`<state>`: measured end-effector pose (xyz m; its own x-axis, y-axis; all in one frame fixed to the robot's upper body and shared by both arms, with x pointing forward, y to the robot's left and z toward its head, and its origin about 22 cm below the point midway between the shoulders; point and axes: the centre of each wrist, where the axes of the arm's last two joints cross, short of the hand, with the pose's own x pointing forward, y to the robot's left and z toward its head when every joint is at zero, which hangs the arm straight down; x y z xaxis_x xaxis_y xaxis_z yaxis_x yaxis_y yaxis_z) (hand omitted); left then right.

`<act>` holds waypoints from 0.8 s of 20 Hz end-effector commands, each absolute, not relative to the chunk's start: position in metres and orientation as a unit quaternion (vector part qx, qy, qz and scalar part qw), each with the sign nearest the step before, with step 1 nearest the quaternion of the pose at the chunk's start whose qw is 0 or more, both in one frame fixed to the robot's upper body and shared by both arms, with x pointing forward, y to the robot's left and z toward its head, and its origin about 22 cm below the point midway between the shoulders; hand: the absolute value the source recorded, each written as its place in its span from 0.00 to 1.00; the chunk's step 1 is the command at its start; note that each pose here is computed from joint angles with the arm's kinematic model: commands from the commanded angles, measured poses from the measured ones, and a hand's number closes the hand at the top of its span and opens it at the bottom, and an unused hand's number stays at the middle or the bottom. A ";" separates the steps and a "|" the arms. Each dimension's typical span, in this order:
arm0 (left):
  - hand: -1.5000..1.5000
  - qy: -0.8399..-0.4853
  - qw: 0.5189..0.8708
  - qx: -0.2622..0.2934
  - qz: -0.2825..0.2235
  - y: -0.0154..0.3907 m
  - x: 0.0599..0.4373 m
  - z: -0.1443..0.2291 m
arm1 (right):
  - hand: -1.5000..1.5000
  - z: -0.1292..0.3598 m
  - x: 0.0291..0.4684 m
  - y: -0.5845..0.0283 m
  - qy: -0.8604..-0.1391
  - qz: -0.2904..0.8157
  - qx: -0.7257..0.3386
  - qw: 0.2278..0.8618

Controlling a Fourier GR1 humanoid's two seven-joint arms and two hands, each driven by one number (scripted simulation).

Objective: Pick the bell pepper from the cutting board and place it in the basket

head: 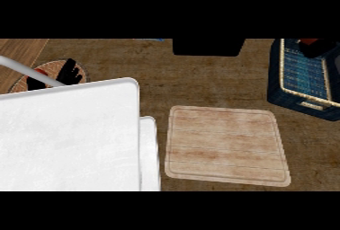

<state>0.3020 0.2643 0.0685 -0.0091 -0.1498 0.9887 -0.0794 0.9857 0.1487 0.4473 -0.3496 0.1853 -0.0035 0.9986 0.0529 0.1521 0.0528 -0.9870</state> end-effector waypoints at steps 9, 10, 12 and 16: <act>0.50 -0.691 0.713 0.115 -0.025 0.277 0.300 0.050 | 1.00 0.162 0.447 -0.359 -0.536 0.461 -0.525 0.474; 0.50 -0.692 0.713 0.105 -0.025 0.274 0.288 0.041 | 1.00 0.152 0.443 -0.362 -0.529 0.462 -0.532 0.473; 0.50 -0.694 0.711 0.109 -0.024 0.282 0.290 0.047 | 1.00 0.152 0.437 -0.381 -0.521 0.458 -0.543 0.475; 0.50 -0.698 0.707 0.110 -0.030 0.268 0.304 0.067 | 1.00 0.155 0.440 -0.376 -0.506 0.473 -0.546 0.471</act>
<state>0.3036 0.2617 0.0690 -0.0085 -0.1508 0.9885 -0.0886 0.9848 0.1495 0.4435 -0.3688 0.1600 0.0302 0.9995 -0.0076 0.1201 -0.0112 -0.9927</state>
